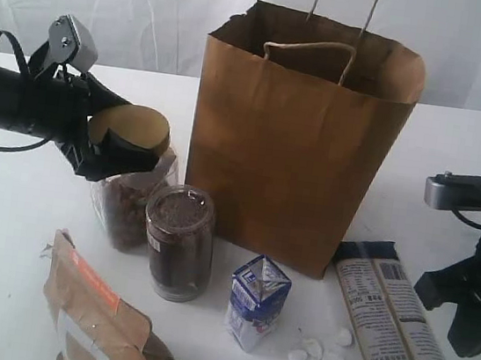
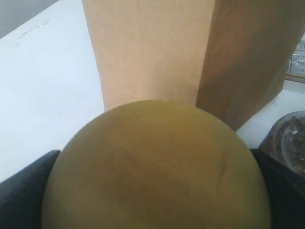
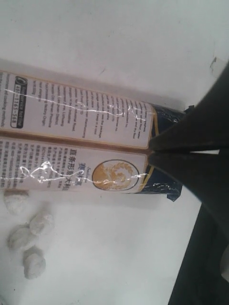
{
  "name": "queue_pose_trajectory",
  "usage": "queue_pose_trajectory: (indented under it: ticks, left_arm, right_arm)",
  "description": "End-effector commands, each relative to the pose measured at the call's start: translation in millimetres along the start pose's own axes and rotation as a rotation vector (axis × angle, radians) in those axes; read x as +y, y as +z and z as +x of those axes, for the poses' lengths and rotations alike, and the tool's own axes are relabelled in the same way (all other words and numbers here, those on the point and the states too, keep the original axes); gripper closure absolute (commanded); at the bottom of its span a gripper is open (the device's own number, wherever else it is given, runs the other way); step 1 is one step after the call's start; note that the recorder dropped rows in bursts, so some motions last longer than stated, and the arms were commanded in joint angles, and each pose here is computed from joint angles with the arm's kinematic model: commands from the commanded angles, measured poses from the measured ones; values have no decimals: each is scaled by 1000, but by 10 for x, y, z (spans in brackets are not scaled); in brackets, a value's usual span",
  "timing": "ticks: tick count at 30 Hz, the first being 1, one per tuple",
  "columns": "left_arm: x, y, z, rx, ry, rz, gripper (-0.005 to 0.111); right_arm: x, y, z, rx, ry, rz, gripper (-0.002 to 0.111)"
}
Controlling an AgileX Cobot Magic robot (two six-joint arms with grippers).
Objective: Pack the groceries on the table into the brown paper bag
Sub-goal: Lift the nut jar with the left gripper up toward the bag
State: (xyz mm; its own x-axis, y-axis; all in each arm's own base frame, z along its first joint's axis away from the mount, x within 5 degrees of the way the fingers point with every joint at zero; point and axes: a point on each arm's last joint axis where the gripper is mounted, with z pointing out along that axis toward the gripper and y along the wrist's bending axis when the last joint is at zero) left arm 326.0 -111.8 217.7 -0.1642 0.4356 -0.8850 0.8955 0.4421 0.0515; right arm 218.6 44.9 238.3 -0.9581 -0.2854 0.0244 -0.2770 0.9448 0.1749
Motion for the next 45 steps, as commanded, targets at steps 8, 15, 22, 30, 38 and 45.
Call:
queue_pose_trajectory:
  ticks: [8, 15, 22, 30, 38, 45]
  left_arm:
    - [-159, -498, -580, -125, 197, -161, 107]
    - [-408, -1092, -1121, -310, 180, -344, 107]
    - [-605, -1538, -1708, -597, 152, -337, 107]
    - [-698, -1651, -2130, -744, 232, -103, 107]
    - [-631, -1580, -2507, -811, 140, 104, 107]
    - [-764, -1266, -2888, -862, 174, 173, 107]
  right_arm:
    - [-8, 3, 9, 4, -3, -5, 108]
    - [-12, 3, -7, -14, -3, -1, 108]
    - [-17, 2, -32, -41, -3, 5, 108]
    - [-30, 4, -114, -123, -29, 18, 108]
    - [58, -19, -225, -252, -111, -68, 108]
    - [169, -50, -274, -327, -225, -171, 108]
